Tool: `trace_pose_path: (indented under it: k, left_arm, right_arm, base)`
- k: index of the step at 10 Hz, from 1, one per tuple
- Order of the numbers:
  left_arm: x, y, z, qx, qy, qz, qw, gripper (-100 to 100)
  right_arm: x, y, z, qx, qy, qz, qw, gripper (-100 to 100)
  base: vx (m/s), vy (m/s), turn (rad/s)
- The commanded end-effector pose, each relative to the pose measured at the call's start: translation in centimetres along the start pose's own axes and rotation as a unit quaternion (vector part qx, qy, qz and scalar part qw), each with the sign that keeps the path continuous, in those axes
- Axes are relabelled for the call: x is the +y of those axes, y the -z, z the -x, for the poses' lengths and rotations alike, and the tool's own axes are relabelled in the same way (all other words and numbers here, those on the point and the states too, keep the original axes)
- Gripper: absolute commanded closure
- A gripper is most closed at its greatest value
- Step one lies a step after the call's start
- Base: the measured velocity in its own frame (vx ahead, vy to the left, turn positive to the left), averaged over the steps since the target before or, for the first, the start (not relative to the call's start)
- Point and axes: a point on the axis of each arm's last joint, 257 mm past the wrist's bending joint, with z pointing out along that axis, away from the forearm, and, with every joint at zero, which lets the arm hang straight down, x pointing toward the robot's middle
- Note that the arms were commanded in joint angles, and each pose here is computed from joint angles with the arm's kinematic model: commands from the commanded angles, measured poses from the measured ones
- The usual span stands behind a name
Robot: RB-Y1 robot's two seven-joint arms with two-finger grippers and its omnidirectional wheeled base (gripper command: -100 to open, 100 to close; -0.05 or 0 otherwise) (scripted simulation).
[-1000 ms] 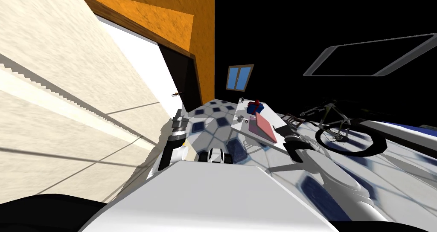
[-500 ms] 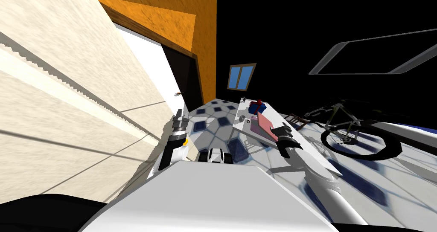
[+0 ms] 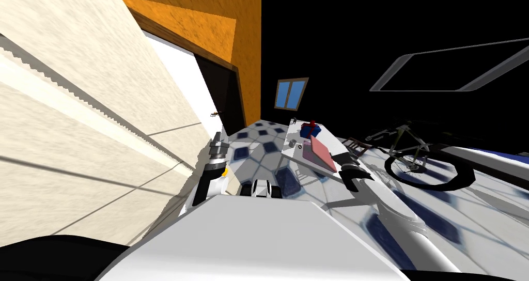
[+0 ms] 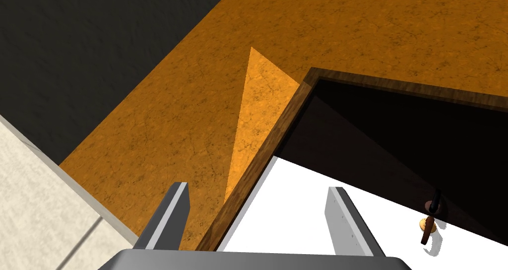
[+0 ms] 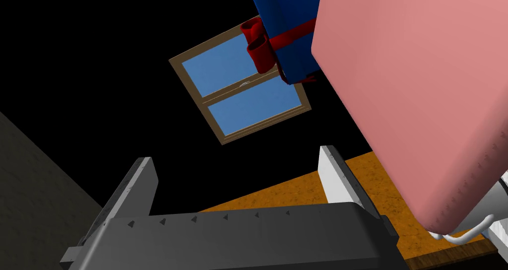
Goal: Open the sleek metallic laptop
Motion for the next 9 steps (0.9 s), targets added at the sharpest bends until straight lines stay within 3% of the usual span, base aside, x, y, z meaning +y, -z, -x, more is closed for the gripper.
trace_pose_path:
  k: [1,9]
  left_arm:
    - [-0.01,-0.01,-0.03,0.0,0.0,0.0,1.0,0]
    - [-0.04,-0.07,-0.22,0.002,0.002,-0.001,1.0,0]
  right_arm:
    - [-1.74,-0.5,-0.63,-0.003,-0.001,0.002,1.0,-100]
    - [-1.74,-0.5,-0.63,-0.003,-0.001,0.002,1.0,-100]
  base:
    - [-0.019,0.02,-0.064]
    - [0.0,0.0,-0.001]
